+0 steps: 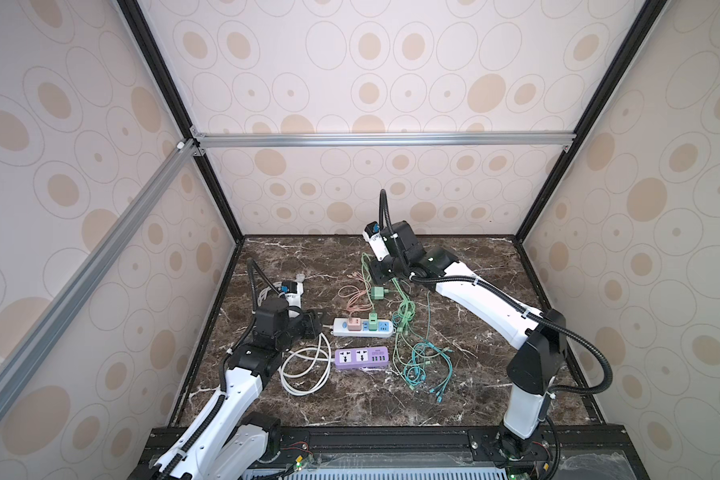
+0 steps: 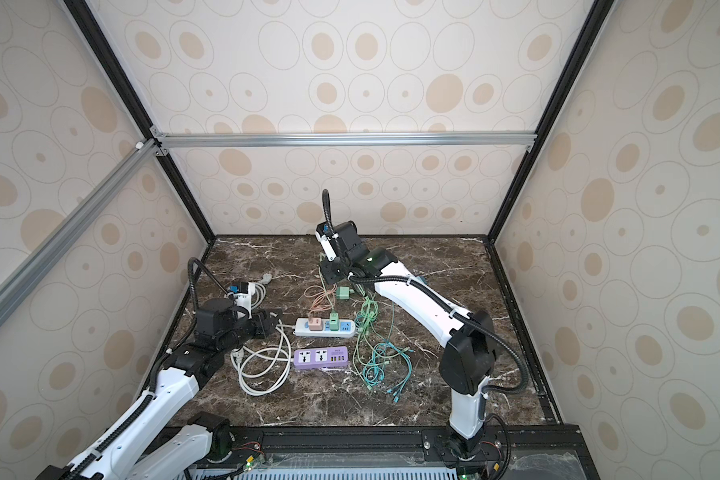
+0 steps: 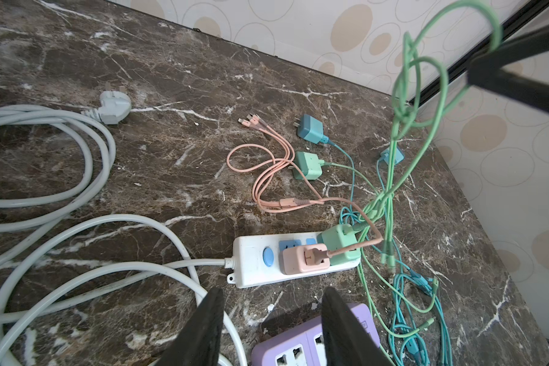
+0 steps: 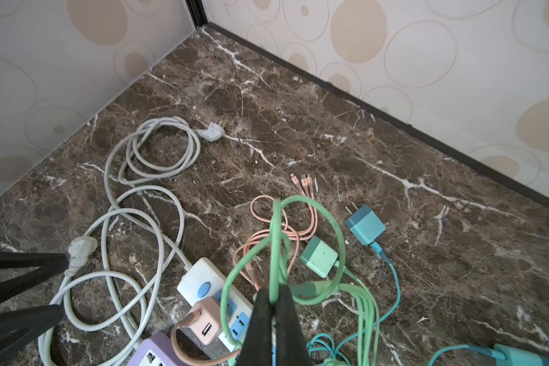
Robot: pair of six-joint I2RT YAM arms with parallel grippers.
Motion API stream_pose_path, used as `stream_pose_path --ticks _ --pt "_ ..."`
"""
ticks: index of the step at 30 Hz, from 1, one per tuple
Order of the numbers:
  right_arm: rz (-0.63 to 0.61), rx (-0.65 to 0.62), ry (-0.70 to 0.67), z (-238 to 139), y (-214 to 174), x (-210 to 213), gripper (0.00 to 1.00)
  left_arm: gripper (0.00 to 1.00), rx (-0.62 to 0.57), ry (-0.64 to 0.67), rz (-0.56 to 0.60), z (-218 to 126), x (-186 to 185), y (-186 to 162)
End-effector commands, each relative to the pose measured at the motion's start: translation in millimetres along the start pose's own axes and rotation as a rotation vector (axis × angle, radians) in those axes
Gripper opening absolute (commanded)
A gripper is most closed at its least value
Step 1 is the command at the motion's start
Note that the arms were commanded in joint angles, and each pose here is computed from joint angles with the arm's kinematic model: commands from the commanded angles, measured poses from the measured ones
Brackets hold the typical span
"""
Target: Insert the plug
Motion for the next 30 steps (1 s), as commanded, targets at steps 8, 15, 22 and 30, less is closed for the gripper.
stream_pose_path --ticks 8,15,22,30 --pt "0.132 0.154 0.053 52.7 -24.0 -22.8 0.22 0.51 -0.033 0.000 -0.009 -2.9 0.1 4.1" --pt "0.117 0.166 0.076 40.7 -28.2 -28.6 0.54 0.51 -0.029 0.000 -0.011 -1.1 0.7 3.1" --pt "0.044 0.183 0.003 5.5 -42.0 -42.8 0.54 0.50 -0.023 0.001 -0.009 0.5 0.5 4.2" --pt "0.005 0.286 -0.060 6.4 -88.2 -87.3 0.50 0.51 -0.023 0.015 0.007 -2.3 0.1 7.7"
Point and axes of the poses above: each gripper's point midway between its finger pads, its own z axis out along the fingers, its own x axis along the line the jaws close on, y = z × x, the point moved 9 cm from there along -z, back along the fingers, and after that the axes turned 6 degrees about z, right-handed, at the moved point
